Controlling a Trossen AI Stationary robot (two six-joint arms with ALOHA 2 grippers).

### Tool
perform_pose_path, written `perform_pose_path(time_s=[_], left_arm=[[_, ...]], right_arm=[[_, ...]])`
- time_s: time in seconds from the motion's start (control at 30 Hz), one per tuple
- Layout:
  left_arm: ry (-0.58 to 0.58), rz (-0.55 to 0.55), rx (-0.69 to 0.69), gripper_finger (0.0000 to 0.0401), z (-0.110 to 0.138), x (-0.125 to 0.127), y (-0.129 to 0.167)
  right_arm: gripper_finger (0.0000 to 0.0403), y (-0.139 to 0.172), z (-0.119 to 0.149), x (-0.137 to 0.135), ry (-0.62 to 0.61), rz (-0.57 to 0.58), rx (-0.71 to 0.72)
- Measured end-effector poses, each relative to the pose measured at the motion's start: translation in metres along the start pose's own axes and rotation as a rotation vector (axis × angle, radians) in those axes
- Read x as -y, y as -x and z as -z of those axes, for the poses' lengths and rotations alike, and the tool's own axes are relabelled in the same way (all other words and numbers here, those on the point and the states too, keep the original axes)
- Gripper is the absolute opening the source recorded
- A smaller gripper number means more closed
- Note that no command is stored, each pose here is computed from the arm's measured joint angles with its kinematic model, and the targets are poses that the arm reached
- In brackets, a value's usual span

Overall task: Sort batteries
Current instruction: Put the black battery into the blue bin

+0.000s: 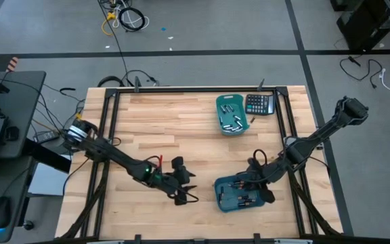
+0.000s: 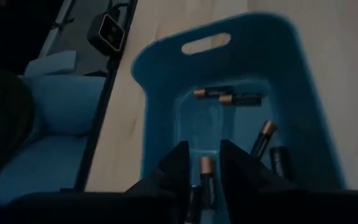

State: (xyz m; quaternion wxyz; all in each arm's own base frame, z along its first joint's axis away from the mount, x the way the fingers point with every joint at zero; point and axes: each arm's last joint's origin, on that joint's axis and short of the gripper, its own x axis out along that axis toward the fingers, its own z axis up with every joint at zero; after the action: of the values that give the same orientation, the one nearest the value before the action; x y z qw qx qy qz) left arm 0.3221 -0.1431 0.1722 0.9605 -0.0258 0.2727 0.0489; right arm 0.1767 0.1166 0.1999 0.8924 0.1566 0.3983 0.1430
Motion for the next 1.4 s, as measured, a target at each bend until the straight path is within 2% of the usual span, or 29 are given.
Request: perform_pose_path(time_s=[0.17,0.27,0.33,0.37,0.6,0.7,0.9,1.07,1.4], left_arm=[[-0.069,-0.009,0.091,0.0141,0.004,0.000,-0.022],[-0.068,-0.006,0.121,0.0075,0.005,-0.006,-0.034],[-0.059,0.034,0.122,0.0026,0.005,-0.010,-0.041],[-0.044,0.060,0.129,0.0014,0.005,-0.012,-0.044],[-0.044,0.193,0.179,0.0002,0.006,-0.015,-0.057],[-0.042,0.207,0.182,0.0001,0.008,-0.011,-0.065],[-0.040,0.205,0.188,0.0001,0.007,-0.003,-0.086],[-0.043,0.164,0.199,0.0000,0.005,-0.004,-0.087],[-0.018,0.072,0.229,0.0000,-0.005,-0.033,-0.096]], right_arm=[[0.0075,0.008,-0.005,0.000,0.063,0.038,0.079],[0.0075,0.016,-0.008,0.001,0.082,0.068,0.140],[0.0075,0.021,-0.010,0.001,0.089,0.094,0.188],[0.0075,0.024,-0.011,0.001,0.098,0.111,0.210],[0.0059,0.036,-0.016,0.004,0.181,0.199,0.302],[0.0041,0.039,-0.018,0.006,0.209,0.210,0.319],[0.0004,0.040,-0.020,0.007,0.250,0.222,0.325],[0.0006,0.040,-0.020,0.007,0.260,0.223,0.324],[0.0001,0.041,-0.023,0.007,0.307,0.268,0.363]])
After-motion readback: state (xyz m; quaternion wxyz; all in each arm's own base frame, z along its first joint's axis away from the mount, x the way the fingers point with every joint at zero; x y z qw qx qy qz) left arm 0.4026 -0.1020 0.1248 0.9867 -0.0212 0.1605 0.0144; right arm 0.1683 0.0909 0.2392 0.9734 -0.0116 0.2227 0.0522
